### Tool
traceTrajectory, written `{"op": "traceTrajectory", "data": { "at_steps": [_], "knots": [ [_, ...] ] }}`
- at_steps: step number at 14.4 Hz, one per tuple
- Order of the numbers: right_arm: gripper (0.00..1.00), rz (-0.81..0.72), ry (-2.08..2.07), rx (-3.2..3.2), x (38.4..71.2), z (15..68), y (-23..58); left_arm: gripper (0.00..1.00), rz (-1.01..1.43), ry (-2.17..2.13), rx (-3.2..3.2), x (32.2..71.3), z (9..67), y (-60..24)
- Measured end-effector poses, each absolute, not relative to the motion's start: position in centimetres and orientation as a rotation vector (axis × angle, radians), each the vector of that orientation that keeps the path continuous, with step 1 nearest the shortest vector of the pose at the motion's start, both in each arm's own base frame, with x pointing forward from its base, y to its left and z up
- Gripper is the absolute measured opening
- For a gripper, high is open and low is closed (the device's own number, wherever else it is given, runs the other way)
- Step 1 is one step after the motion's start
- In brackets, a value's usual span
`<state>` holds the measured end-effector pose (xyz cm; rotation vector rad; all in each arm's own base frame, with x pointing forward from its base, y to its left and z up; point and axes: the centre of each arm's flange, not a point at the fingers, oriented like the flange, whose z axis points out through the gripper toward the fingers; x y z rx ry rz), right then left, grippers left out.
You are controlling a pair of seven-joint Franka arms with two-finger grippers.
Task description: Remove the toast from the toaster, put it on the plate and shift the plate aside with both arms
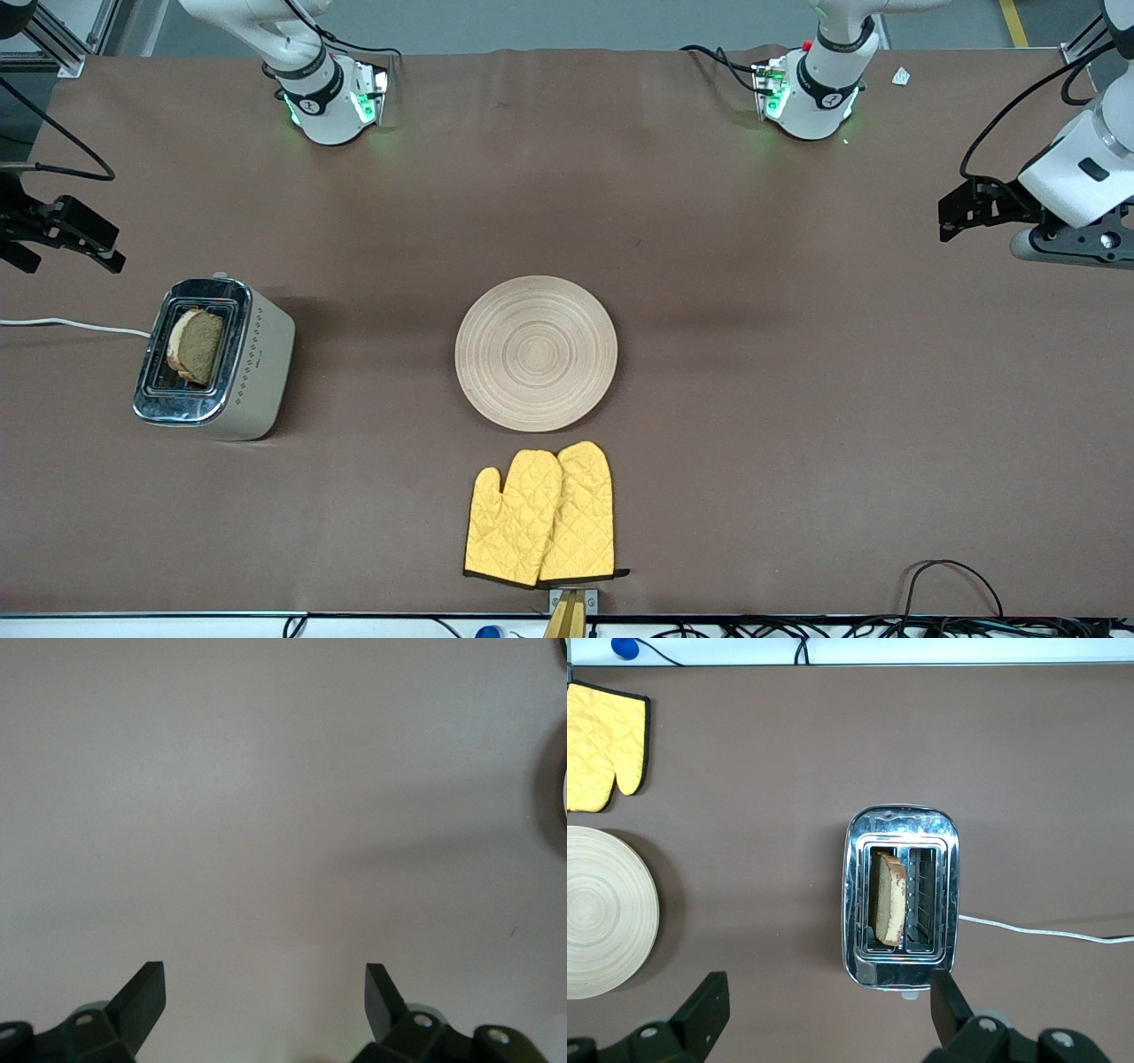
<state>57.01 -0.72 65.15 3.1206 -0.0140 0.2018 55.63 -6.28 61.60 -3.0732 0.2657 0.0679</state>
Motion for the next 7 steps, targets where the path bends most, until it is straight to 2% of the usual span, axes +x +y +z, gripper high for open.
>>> {"op": "traceTrajectory", "data": {
  "at_steps": [7],
  "knots": [
    [1.0,0.208,-0.026,3.116,57.02,65.31,-1.18,1.0,0.058,0.27,-3.073,55.63,61.91,-6.41]
  ]
}}
